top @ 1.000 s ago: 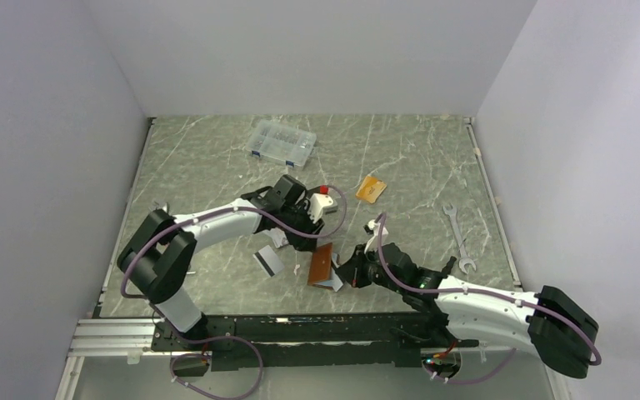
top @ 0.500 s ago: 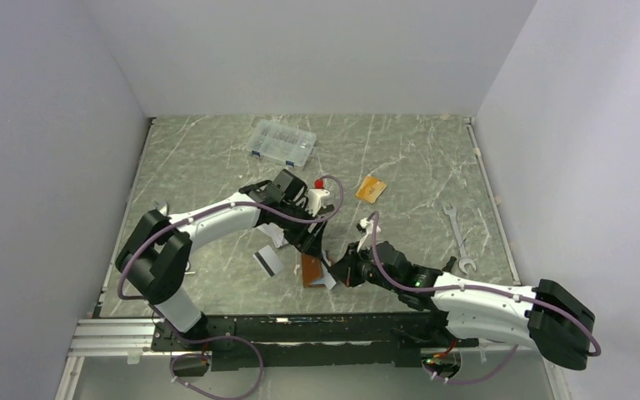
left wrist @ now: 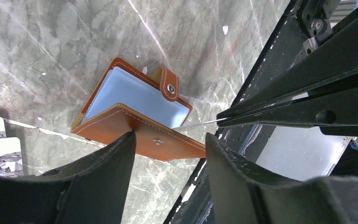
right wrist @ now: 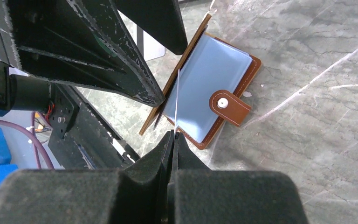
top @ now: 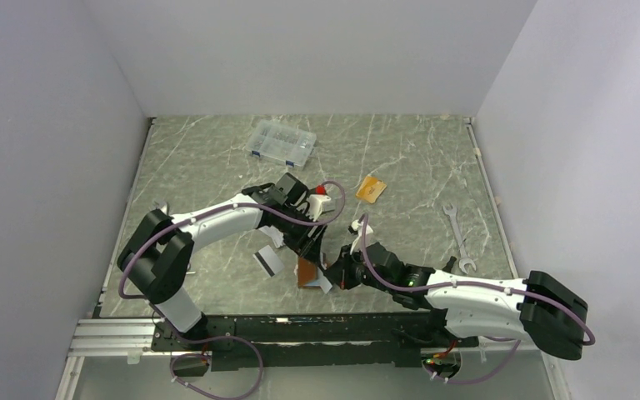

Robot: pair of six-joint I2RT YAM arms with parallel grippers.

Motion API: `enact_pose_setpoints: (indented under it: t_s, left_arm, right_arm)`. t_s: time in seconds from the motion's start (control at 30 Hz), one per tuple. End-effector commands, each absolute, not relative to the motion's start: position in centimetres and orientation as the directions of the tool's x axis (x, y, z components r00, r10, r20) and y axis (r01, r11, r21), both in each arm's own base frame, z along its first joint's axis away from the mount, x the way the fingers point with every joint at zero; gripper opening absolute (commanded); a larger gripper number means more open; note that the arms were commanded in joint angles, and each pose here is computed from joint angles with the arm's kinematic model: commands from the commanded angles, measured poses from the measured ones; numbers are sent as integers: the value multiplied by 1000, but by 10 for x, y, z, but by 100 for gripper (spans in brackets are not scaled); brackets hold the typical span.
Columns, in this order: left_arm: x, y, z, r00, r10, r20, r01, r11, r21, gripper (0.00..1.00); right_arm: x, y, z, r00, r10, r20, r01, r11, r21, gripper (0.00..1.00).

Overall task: Put the credit cards into the card holder
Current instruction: Open the card holder at the center of the board.

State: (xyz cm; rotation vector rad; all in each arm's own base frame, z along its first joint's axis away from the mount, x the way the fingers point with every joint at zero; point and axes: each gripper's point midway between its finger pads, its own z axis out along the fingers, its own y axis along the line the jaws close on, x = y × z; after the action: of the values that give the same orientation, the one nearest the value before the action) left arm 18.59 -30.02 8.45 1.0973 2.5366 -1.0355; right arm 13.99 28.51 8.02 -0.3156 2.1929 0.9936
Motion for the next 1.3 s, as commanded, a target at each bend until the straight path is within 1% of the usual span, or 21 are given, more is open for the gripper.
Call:
enact_pose_setpoints:
  t_s: [0.0,0.3,0.43,0.47,0.67,0.73,0.83,1.13,1.27]
  left_arm:
    - [185,-294,88,-664,598,-449,744,467,-477,60]
    - [193,-284,94,-678,580,-451,734,501,-459,61]
    - [198,-286,105,-684,550,-479,729,491,-478,67]
    - [196,-286,107,-681,551,-483,731,480,-484,67]
    - [183,-280,102,-656,590,-471,750,435,-499,51]
    - [181,-277,97,-649,605,-461,754,436,-490,49]
    - [182,-270,91,-642,622,-448,761,448,-469,47]
    - [188,-246,80,-646,637,-421,759,481,-438,46]
    - [194,-231,75,-660,634,-403,749,514,-417,43]
  right_arm:
    - [150,302,114,-679,125,-723,-511,627,588,0]
    - [144,314,119,-672,79,-736,-553,607,571,0]
    - [143,317,118,-675,70,-735,-557,604,570,0]
    - [142,317,118,-675,69,-735,-559,603,570,0]
    - [143,319,121,-668,70,-741,-564,601,566,0]
    - [143,321,121,-668,63,-741,-570,598,564,0]
    - [142,324,123,-666,57,-744,-578,591,563,0]
    - [141,336,121,-667,19,-744,-599,581,552,0]
    - [141,339,119,-670,14,-743,-600,579,552,0]
